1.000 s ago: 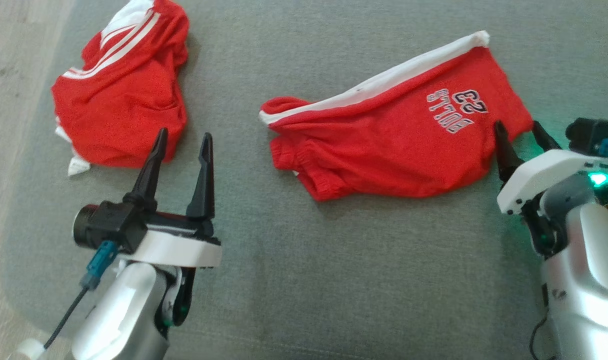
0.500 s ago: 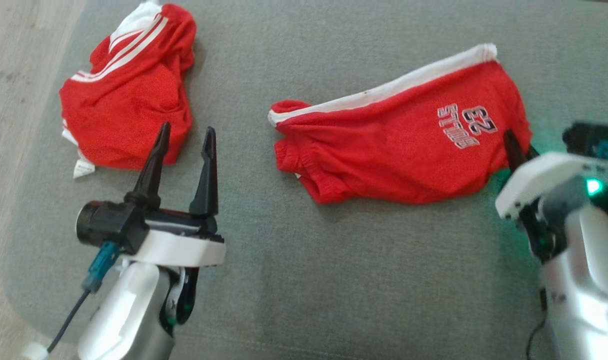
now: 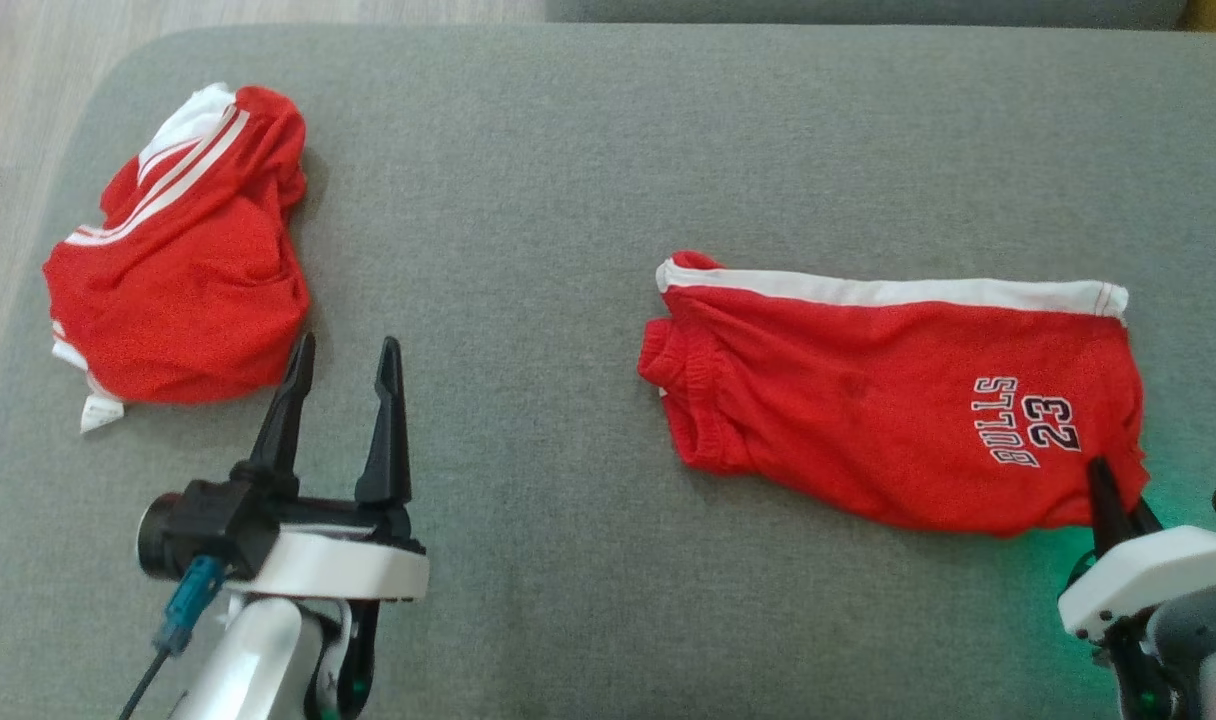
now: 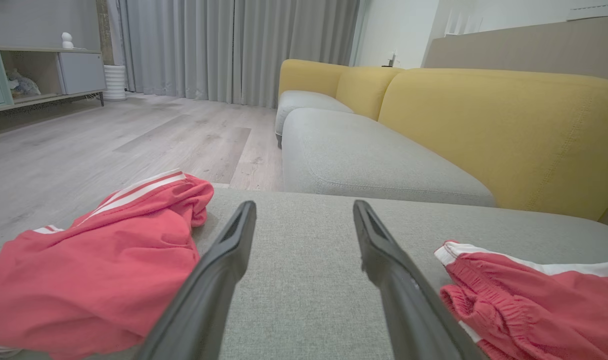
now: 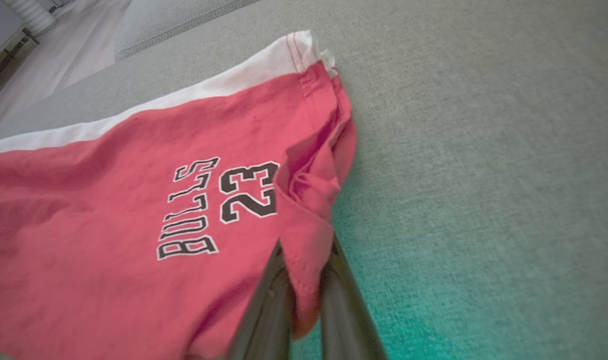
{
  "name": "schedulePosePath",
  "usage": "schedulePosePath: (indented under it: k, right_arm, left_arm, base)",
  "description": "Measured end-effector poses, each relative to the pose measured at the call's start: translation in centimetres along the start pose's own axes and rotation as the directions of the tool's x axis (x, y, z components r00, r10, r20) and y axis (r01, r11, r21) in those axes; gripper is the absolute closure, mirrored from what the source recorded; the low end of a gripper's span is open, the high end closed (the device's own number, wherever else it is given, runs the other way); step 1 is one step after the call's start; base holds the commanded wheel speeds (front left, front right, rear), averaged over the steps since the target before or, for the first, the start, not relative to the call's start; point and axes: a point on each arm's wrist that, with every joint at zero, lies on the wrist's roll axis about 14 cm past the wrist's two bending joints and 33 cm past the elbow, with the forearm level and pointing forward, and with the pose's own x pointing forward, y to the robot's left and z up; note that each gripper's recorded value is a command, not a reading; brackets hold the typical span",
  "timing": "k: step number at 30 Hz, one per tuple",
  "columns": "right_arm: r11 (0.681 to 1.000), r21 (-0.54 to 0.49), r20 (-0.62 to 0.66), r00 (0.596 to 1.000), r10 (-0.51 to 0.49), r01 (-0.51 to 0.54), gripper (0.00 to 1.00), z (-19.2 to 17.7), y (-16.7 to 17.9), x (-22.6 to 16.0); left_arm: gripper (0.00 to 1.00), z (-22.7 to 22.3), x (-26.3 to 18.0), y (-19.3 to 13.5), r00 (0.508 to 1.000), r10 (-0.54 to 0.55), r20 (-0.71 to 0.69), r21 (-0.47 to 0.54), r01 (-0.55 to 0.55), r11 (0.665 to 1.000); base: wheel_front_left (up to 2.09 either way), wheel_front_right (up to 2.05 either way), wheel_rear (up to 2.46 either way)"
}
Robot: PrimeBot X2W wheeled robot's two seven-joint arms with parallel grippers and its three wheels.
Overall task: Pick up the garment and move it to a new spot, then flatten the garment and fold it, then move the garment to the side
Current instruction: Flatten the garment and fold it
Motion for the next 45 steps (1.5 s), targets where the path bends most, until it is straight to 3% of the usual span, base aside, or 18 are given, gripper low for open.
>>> schedulePosePath:
  k: [5, 9, 11, 15, 18, 21, 22, 23, 26, 32, 36, 41, 45]
  right_arm:
    - [1.0, -0.015, 0.039, 0.999, 0.026, -0.026, 1.0, 1.4, 0.8, -0.6]
    - [0.981, -0.115, 0.1, 0.981, 0.166, -0.154, 1.0, 4.1, 6.1, -0.4]
    - [0.948, -0.175, 0.124, 0.95, 0.287, -0.264, 1.0, 5.7, 10.7, -0.4]
    - [0.83, -0.263, 0.084, 0.845, 0.528, -0.492, 1.0, 5.9, 19.8, -1.8]
    - [0.772, -0.251, -0.04, 0.803, 0.595, -0.584, 1.0, 2.3, 22.6, -2.5]
    - [0.752, -0.218, -0.167, 0.783, 0.599, -0.622, 1.0, -1.8, 23.0, -2.6]
    - [0.75, -0.206, -0.196, 0.777, 0.598, -0.629, 0.68, -2.8, 23.0, -2.7]
    - [0.748, -0.195, -0.217, 0.772, 0.598, -0.634, 0.0, -3.6, 23.0, -2.8]
    - [0.739, -0.192, -0.217, 0.763, 0.609, -0.645, 0.0, -4.2, 23.3, -3.0]
    - [0.707, -0.208, -0.007, 0.724, 0.69, -0.676, 0.0, -0.2, 25.3, -4.0]
    - [0.728, -0.291, 0.182, 0.712, 0.678, -0.62, 0.0, 4.7, 24.7, -4.2]
    - [0.832, -0.345, 0.39, 0.74, 0.549, -0.435, 0.0, 10.9, 19.8, -4.1]
    - [0.892, -0.334, 0.446, 0.783, 0.433, -0.303, 0.0, 11.9, 15.2, -4.7]
  left_arm:
    - [0.0, 0.0, -0.4, -0.2, 1.0, -0.003, -0.001, -0.007, 0.003, 1.0]
    - [0.0, 0.3, -0.7, -0.1, 1.0, 0.0, 0.006, -0.005, 0.0, 1.0]
    - [0.0, 0.4, -0.8, 0.0, 1.0, 0.004, 0.009, -0.004, -0.004, 1.0]
    - [0.0, 0.7, -1.2, 0.3, 1.0, 0.015, 0.016, -0.002, -0.015, 1.0]
    - [0.0, 0.8, -1.6, 0.7, 0.999, 0.029, 0.017, -0.005, -0.029, 1.0]
    - [0.0, 0.7, -1.9, 1.0, 0.999, 0.047, 0.015, -0.013, -0.046, 0.999]
    - [0.0, 0.7, -2.0, 1.2, 0.999, 0.052, 0.013, -0.014, -0.052, 0.999]
    - [0.0, 0.6, -2.0, 1.2, 0.998, 0.055, 0.012, -0.015, -0.055, 0.998]
    - [0.0, 0.5, -2.0, 1.3, 0.998, 0.059, 0.008, -0.016, -0.059, 0.998]
    - [0.0, 0.3, -1.9, 1.4, 0.998, 0.06, 0.002, -0.018, -0.06, 0.998]
    - [0.0, 0.6, -1.8, 1.5, 0.998, 0.061, 0.012, -0.011, -0.061, 0.998]
    - [0.0, 1.1, -2.3, 1.8, 0.997, 0.068, 0.023, 0.011, -0.068, 0.998]
    - [0.0, 0.9, -3.1, 2.0, 0.997, 0.076, 0.016, 0.024, -0.076, 0.997]
  base:
    - [0.0, 0.0, 0.0]
    - [0.0, 0.0, 0.0]
    - [0.0, 0.0, 0.0]
    - [0.0, 0.0, 0.0]
    - [0.0, 0.0, 0.0]
    - [0.0, 0.0, 0.0]
    - [0.0, 0.0, 0.0]
    - [0.0, 0.0, 0.0]
    - [0.0, 0.0, 0.0]
    - [0.0, 0.0, 0.0]
    - [0.0, 0.0, 0.0]
    - [0.0, 0.0, 0.0]
    - [0.0, 0.0, 0.0]
